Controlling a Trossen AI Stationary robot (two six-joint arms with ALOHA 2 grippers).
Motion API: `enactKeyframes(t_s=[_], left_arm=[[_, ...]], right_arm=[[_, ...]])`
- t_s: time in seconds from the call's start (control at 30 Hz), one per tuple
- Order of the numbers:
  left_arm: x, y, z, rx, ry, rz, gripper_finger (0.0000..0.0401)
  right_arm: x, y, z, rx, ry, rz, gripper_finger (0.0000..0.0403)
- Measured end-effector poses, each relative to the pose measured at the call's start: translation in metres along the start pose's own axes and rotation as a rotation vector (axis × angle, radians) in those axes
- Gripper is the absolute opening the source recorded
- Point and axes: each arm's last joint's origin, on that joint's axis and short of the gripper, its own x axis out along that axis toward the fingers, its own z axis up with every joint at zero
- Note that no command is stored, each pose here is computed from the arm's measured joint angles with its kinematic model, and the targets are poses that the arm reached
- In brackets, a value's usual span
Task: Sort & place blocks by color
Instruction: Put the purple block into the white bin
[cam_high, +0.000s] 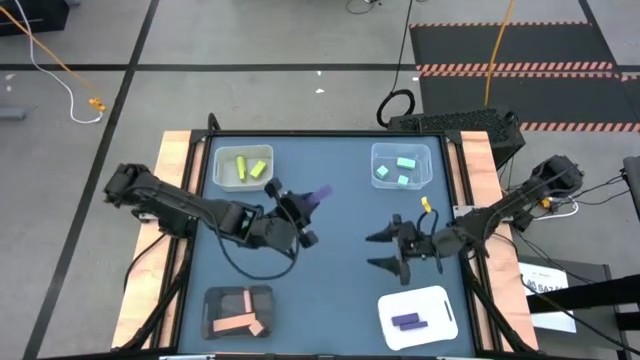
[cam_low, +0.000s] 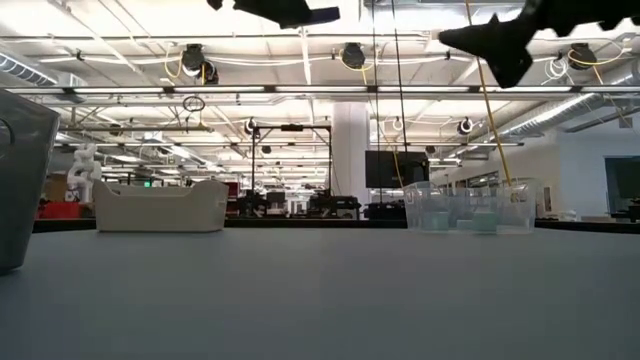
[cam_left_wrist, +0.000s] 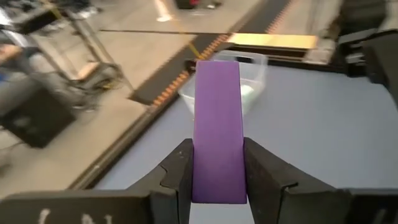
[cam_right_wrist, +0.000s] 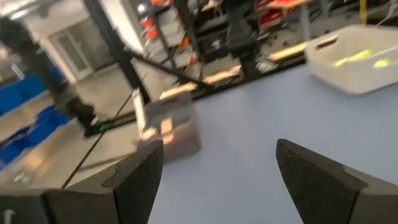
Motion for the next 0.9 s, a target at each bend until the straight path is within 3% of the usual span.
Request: enactKeyframes(t_s=[0.17,0.27,0.4,0.6,0.73,0.9], left_arm=[[0.009,0.001,0.0,0.083,-0.046,0.192,0.0108],[0.012,0.003,0.0,0.109,-0.049,0.248,0.0108],[0.016,0.0,-0.004,0.11,-0.034,0.237,0.0108],[0.036,-0.021,-0.019,0.142,-0.015,0.223,0.0108],[0.052,-0.032,-0.026,0.175,-0.014,0.233,0.0108],[0.065,-0.038,-0.03,0.193,-0.027,0.241,0.012]], right_arm=[[0.01,-0.015,0.011,0.0,-0.087,-0.064,0.0302],[0.017,-0.031,0.022,0.079,-0.16,-0.12,0.0302],[0.022,-0.058,0.039,0.192,-0.245,-0.171,0.0302],[0.03,-0.097,0.054,0.347,-0.285,-0.111,0.0302],[0.039,-0.107,0.055,0.399,-0.321,-0.023,0.0302],[0.061,-0.116,0.054,0.415,-0.284,-0.024,0.0302]])
